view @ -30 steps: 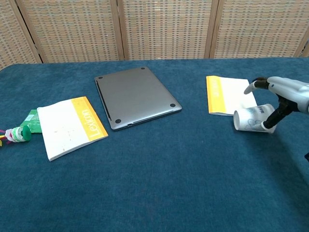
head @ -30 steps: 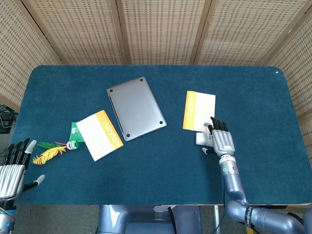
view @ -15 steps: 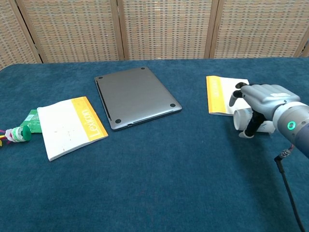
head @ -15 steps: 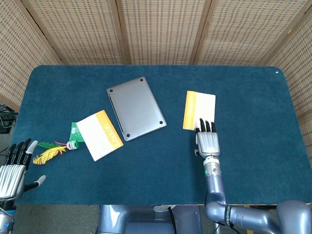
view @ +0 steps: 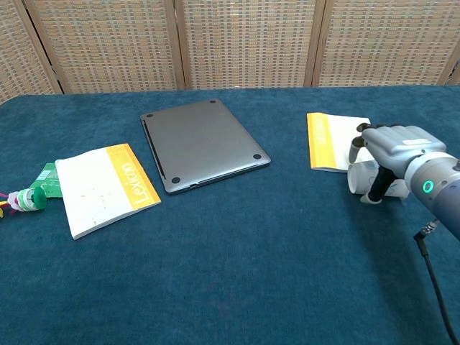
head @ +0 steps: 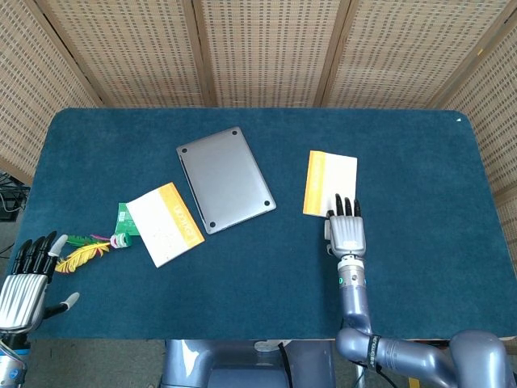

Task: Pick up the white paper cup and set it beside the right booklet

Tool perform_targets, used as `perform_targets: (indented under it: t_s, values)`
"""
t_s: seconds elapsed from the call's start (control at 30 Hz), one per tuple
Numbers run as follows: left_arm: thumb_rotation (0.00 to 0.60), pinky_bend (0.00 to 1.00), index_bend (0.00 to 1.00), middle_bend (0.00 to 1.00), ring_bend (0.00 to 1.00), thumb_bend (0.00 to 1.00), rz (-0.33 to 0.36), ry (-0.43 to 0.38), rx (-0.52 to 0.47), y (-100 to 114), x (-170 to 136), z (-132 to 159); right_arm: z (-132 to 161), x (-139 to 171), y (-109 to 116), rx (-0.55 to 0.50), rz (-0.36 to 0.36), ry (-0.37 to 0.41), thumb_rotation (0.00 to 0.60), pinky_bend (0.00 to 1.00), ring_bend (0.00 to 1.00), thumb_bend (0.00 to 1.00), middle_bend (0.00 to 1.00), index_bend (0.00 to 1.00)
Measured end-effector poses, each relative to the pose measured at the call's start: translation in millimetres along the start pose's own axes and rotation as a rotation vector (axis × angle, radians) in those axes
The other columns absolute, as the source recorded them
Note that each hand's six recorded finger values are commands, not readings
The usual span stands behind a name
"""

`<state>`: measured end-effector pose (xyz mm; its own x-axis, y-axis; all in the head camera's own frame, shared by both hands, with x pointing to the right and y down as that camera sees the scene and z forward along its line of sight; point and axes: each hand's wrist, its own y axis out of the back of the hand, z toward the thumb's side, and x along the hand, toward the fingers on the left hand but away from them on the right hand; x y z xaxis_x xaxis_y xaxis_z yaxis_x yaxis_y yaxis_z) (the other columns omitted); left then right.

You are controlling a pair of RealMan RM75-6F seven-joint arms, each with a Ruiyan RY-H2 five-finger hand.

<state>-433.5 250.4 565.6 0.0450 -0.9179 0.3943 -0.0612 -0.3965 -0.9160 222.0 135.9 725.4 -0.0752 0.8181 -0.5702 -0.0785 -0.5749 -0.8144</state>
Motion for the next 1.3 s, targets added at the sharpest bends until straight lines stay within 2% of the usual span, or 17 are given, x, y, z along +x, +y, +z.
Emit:
perform_targets:
  t_s: [0.2,0.47,0.77,0.87,1.1,1.3]
  values:
    - [0.6,0.0,0.0,0.0,0.0,0.15,-0.001,-0.001,-0.002,0,0,0,4,-3,0,0.022,-0.006,0.001,0.6,0.0,0.0,0.33,0.0,0.37]
    - [0.6,0.0,0.0,0.0,0.0,0.15,-0.002,-0.002,-0.006,0,0,0,5,-3,-3,0.043,-0.006,-0.006,0.6,0.0,0.0,0.41,0.0,0.44]
    - [0.6,0.0,0.0,0.0,0.0,0.15,-0.003,-0.005,0.0,-1,-1,2,8,2,7,-0.007,-0.031,0.022,0.6,0.0,0.0,0.41,0.0,0.46]
    - [0.6,0.0,0.0,0.0,0.0,0.15,-0.003,-0.007,0.003,-1,-1,2,9,4,12,-0.097,-0.028,0.034,0.6,0.0,0.0,0.41,0.0,0.46]
    - [0.6,0.0,0.0,0.0,0.0,0.15,-0.004,-0.01,0.005,-2,-1,4,8,11,34,-0.468,0.023,0.044,0.6,0.0,0.0,0.4,0.0,0.46]
    - [0.6,0.0,0.0,0.0,0.0,0.15,-0.002,-0.014,0.01,-3,-2,6,-3,12,40,-0.709,0.063,0.027,0.6,0.0,0.0,0.4,0.0,0.47]
